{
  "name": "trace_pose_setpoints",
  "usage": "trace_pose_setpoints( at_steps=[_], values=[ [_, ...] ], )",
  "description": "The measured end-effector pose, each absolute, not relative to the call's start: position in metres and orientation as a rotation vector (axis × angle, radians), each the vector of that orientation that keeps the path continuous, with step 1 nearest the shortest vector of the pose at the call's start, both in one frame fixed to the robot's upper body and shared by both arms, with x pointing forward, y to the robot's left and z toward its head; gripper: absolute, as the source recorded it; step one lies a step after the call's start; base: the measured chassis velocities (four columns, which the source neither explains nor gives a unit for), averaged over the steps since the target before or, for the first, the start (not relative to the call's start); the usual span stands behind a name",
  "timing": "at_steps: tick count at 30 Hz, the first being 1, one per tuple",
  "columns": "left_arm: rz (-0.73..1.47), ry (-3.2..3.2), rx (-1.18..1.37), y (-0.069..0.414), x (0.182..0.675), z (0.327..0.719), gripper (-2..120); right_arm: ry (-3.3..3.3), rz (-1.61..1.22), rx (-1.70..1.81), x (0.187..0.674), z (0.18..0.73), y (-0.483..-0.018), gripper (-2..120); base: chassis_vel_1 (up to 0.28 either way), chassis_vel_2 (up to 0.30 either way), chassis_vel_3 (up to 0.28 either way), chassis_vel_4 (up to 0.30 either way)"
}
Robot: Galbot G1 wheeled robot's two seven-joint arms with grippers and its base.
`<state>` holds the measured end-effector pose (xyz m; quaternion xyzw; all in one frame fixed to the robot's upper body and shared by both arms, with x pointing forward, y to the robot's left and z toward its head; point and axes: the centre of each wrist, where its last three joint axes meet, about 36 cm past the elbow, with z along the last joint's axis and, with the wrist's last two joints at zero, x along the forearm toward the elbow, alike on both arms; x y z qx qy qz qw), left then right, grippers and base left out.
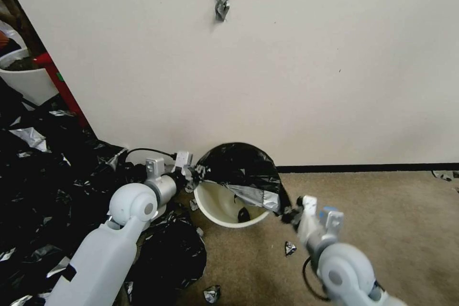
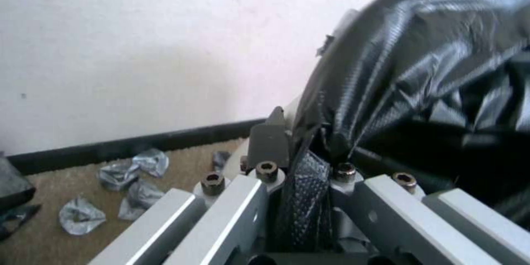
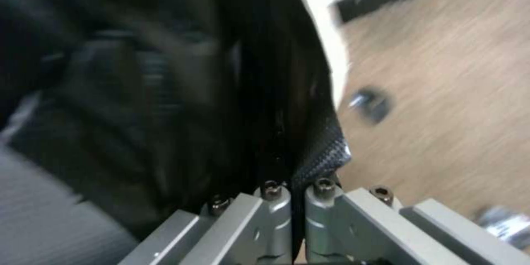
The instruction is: Place a trash bag onto the trash bin.
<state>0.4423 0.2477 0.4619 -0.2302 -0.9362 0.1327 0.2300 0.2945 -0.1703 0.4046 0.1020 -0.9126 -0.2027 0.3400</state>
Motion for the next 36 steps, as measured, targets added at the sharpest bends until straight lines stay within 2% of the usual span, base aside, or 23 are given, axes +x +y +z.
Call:
trace_pose_setpoints(
  at_steps=[5, 6, 7, 9, 11, 12, 14, 15, 18, 20, 23, 24, 27, 28, 31, 36],
  values=[
    [0.413, -2.589, -0.572, 0.252, 0.448, 0.461, 3, -2.358, -0.531, 0.283, 0.283, 0.392, -0.149, 0, 0.000, 0.000, 0.000, 0.000],
    [0.421, -2.592, -0.549, 0.254, 0.450, 0.460, 3, -2.370, -0.514, 0.278, 0.280, 0.387, -0.144, 4, 0.000, 0.000, 0.000, 0.000],
    [0.433, -2.600, -0.519, 0.258, 0.454, 0.460, 3, -2.428, -0.478, 0.270, 0.275, 0.380, -0.137, 12, 0.000, 0.000, 0.000, 0.000],
    [0.434, -2.595, -0.503, 0.259, 0.456, 0.459, 3, -2.466, -0.446, 0.270, 0.272, 0.378, -0.135, 15, 0.000, 0.000, 0.000, 0.000],
    [0.429, -2.585, -0.479, 0.262, 0.459, 0.455, 3, -2.548, -0.333, 0.272, 0.263, 0.377, -0.134, 26, 0.000, 0.000, 0.000, 0.000],
    [0.429, -2.585, -0.479, 0.262, 0.459, 0.455, 3, -2.548, -0.333, 0.272, 0.263, 0.377, -0.134, 26, 0.000, 0.000, 0.000, 0.000],
    [0.425, -2.585, -0.469, 0.264, 0.463, 0.455, 3, -2.613, -0.243, 0.285, 0.255, 0.380, -0.135, 37, 0.000, 0.000, 0.000, 0.000],
    [0.425, -2.585, -0.469, 0.264, 0.463, 0.455, 3, -2.613, -0.243, 0.285, 0.255, 0.380, -0.135, 37, 0.000, 0.000, 0.000, 0.000],
    [0.424, -2.591, -0.450, 0.262, 0.468, 0.457, 3, -2.705, -0.093, 0.288, 0.245, 0.380, -0.136, 52, 0.000, 0.000, 0.000, 0.000],
    [0.424, -2.593, -0.444, 0.261, 0.469, 0.458, 3, -2.737, -0.051, 0.292, 0.240, 0.378, -0.136, 55, 0.000, 0.000, 0.000, 0.000],
    [0.429, -2.595, -0.438, 0.256, 0.471, 0.458, 2, -2.850, 0.033, 0.363, 0.228, 0.375, -0.133, 68, 0.000, 0.000, 0.000, 0.000],
    [0.429, -2.595, -0.438, 0.256, 0.471, 0.458, 2, -2.850, 0.033, 0.363, 0.228, 0.375, -0.133, 68, 0.000, 0.000, 0.000, 0.000],
    [0.431, -2.591, -0.436, 0.253, 0.471, 0.457, 2, -2.991, 0.162, 0.459, 0.233, 0.364, -0.140, 85, 0.000, 0.000, 0.000, 0.000],
    [0.431, -2.591, -0.436, 0.253, 0.471, 0.457, 2, -2.991, 0.162, 0.459, 0.233, 0.364, -0.140, 85, 0.000, 0.000, 0.000, 0.000],
    [0.438, -2.594, -0.430, 0.251, 0.469, 0.459, 2, -3.059, 0.299, 0.598, 0.240, 0.354, -0.153, 97, 0.000, 0.000, 0.000, 0.000],
    [0.462, -2.596, -0.426, 0.252, 0.468, 0.463, 2, -3.091, 0.475, 0.805, 0.243, 0.345, -0.162, 100, 0.000, 0.000, 0.000, 0.000]
  ],
)
